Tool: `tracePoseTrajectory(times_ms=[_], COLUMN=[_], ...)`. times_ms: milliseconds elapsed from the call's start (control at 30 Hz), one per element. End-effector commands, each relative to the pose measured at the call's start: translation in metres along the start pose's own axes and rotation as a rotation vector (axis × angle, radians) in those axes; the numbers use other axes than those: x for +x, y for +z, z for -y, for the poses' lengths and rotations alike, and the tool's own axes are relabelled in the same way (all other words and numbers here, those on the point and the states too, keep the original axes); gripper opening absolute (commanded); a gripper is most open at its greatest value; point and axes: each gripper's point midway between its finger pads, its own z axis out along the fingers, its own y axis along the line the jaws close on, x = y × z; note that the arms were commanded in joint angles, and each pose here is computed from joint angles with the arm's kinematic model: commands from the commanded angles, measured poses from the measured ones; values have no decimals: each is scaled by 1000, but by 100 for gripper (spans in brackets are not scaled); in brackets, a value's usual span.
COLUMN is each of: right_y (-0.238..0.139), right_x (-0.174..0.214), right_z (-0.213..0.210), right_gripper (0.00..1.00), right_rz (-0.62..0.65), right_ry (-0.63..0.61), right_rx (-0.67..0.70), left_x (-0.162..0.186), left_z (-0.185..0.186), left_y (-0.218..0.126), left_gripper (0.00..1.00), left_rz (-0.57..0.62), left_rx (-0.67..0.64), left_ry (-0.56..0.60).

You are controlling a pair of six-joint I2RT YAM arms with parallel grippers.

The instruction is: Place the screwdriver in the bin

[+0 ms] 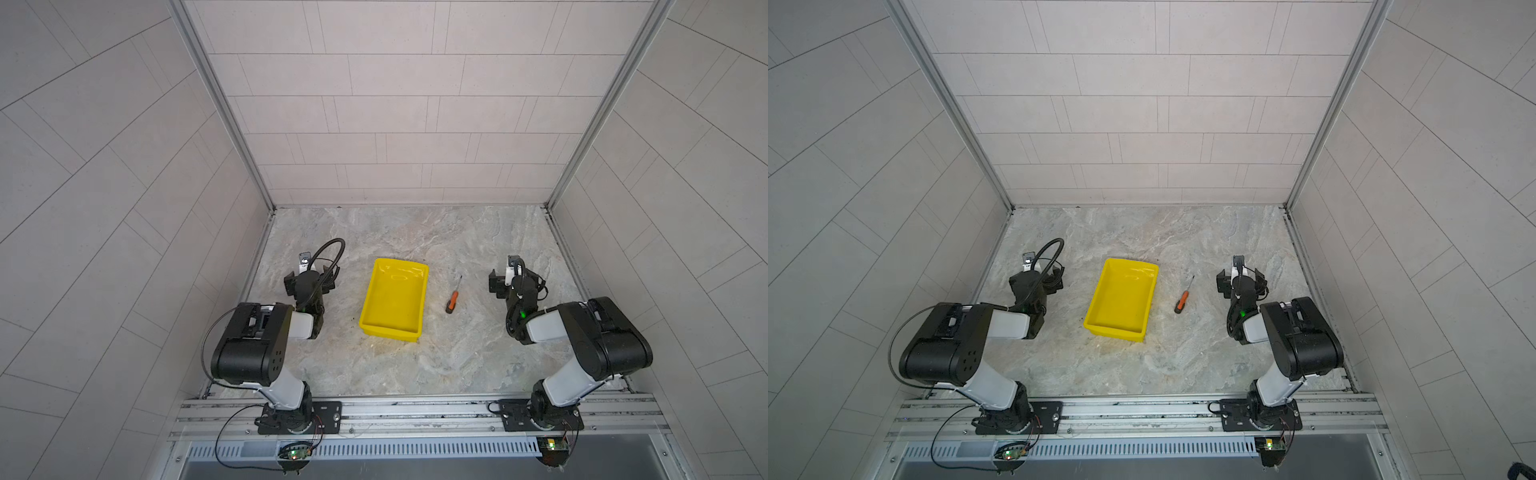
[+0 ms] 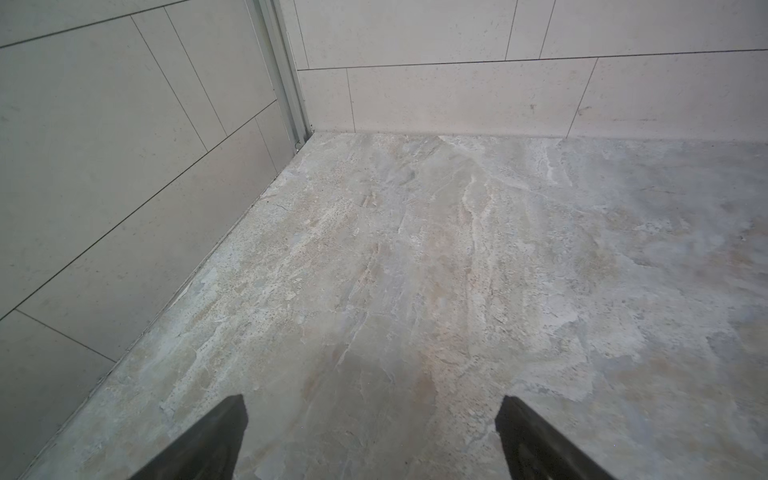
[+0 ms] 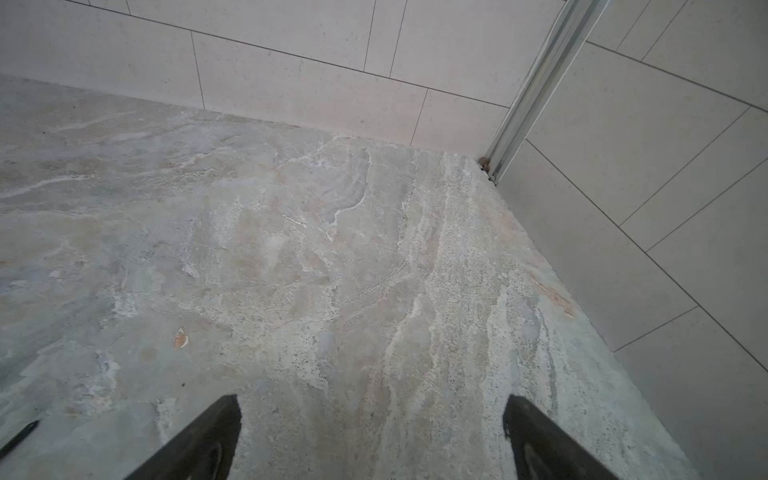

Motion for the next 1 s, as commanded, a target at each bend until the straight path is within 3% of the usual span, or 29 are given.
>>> tracePoseTrajectory(times_ms=[0,267,400,967], right_y=[-1,-1,-1,6], right_x=[-7,-7,-7,-6], right_z=[0,1,-1,3], right_gripper=[99,99,99,99], right_rz=[17,17,15,-10], right_ry=[9,11,14,48], right_rx=[-9,-7,-13,-43], left_x=[-2,-1,-1,-2], left_z=[-1,0,16,15], left_y=[-1,-1,0,0], left_gripper=[100,100,100,100], left_rz=[10,7,-2,1], left_rx=[8,12,112,110], left_ry=[-12,-11,22,20])
